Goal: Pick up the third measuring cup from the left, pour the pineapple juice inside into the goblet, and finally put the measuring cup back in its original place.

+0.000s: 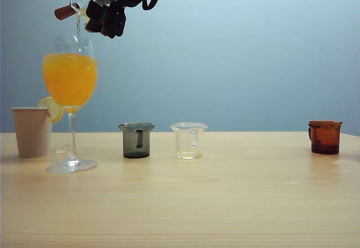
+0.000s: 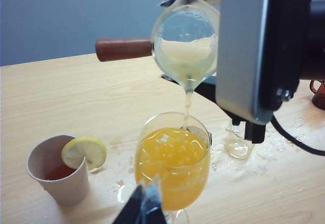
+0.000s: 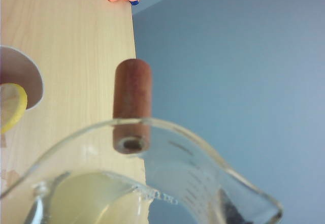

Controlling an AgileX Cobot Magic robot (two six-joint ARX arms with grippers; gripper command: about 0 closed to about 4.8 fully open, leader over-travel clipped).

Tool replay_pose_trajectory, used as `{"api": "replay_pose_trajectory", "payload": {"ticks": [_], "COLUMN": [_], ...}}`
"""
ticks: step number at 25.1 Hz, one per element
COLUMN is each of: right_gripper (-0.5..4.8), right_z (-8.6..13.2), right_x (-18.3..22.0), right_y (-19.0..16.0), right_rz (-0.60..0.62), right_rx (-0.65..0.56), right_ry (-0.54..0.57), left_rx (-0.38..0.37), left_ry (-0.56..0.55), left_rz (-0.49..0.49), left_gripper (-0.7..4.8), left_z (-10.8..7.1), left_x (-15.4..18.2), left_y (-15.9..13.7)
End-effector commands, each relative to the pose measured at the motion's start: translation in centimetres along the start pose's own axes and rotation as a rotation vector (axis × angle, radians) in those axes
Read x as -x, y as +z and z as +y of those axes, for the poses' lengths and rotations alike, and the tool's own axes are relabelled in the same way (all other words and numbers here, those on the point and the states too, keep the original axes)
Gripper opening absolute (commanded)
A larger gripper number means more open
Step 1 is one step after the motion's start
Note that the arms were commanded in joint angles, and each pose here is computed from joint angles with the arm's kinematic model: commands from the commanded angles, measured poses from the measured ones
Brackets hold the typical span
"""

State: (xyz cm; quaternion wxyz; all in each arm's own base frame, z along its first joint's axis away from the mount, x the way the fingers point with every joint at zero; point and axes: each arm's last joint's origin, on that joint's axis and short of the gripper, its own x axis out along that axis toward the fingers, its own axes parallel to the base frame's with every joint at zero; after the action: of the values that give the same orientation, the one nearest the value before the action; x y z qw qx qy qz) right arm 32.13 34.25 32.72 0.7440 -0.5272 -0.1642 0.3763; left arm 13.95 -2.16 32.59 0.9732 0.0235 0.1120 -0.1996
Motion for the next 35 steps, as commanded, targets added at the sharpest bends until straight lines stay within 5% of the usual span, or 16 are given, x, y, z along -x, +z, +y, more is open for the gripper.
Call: {"api": "replay_pose_trajectory", "payload": {"ticks": [1, 35], "right_gripper": [3.03, 3.03], "right_z": [-0.72, -0.75], "right_x": [0.29, 0.30], "right_y": [0.47, 1.08], "right_rz": [-0.018, -0.033], "right_rx": [0.042, 0.255], "right_ry": [-0.042, -0.066], "left_rx": [0.000, 0.000], "left_ry": [0.001, 0.001], "left_rz": [-0.011, -0.011], "left_gripper": [-0.04, -0.04], "left_z": [-0.01, -0.01], "left_x": [0.10, 0.10], "left_y": [0.21, 0.21]}}
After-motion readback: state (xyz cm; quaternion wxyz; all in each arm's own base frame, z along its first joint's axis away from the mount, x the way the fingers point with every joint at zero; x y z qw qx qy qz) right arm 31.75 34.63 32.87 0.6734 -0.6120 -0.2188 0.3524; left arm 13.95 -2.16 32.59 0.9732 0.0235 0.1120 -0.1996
